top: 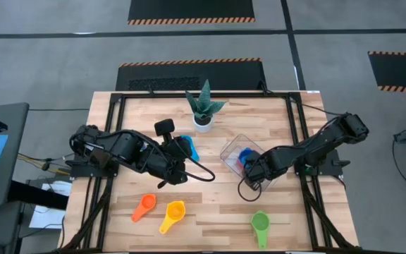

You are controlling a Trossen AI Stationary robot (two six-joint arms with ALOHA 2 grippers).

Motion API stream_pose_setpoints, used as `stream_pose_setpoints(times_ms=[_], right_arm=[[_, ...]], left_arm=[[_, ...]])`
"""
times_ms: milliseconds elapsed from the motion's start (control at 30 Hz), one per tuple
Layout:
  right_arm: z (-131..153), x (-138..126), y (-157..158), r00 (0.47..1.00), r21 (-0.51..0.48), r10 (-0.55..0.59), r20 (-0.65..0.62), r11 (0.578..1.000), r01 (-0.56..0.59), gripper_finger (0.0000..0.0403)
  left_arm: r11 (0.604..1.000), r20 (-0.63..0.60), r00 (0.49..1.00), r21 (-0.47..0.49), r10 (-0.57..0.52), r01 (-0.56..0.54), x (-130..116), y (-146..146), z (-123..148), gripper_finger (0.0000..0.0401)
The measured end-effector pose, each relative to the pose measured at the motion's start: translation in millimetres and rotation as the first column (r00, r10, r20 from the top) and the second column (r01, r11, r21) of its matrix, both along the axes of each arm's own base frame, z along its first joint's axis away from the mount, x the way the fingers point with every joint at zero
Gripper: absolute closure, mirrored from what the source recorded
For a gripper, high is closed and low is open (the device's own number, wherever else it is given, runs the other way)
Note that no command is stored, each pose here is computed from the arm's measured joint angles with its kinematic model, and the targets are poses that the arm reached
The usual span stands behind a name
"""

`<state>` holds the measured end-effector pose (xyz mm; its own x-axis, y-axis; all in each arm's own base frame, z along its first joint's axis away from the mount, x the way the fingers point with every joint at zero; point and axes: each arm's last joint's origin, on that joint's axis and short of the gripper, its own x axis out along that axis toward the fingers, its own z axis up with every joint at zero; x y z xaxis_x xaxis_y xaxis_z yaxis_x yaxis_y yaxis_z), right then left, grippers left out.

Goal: Nest measuring cups in basket
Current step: Stack the yellow measuring cup on top of the blue measuring cup

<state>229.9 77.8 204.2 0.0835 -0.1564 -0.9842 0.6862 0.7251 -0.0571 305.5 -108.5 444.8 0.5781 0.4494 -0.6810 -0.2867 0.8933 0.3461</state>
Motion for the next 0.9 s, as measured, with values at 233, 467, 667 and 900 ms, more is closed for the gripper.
stream_pose_setpoints(times_ms=[233, 467, 667, 900], right_arm=[[53.9, 12.7, 15.3, 0.991, 0.066, 0.116, 0.061, 0.991, -0.12, 0.0275], [123.2, 18.4, 49.7, 0.901, 0.085, 0.312, 0.301, 0.932, -0.351, 0.0275], [157.1, 6.9, 82.7, 0.765, 0.053, 0.467, 0.444, 0.838, -0.542, 0.0275], [164.9, 3.2, 109.1, 0.67, 0.053, 0.482, 0.565, 0.789, -0.612, 0.0275]], left_arm=[[1.0, -0.006, 1.0, 0.007, -0.009, 0.009, 0.0, 0.0, 0.0, 0.0401], [0.999, -0.016, 1.0, -0.048, -0.022, 0.021, -0.1, -1.4, -0.8, 0.0401], [0.972, -0.074, 0.996, -0.234, -0.048, 0.029, -0.8, -16.6, -14.2, 0.0401], [0.946, -0.207, 0.978, -0.32, -0.01, -0.058, -0.3, -50.9, -64.6, 0.0401]])
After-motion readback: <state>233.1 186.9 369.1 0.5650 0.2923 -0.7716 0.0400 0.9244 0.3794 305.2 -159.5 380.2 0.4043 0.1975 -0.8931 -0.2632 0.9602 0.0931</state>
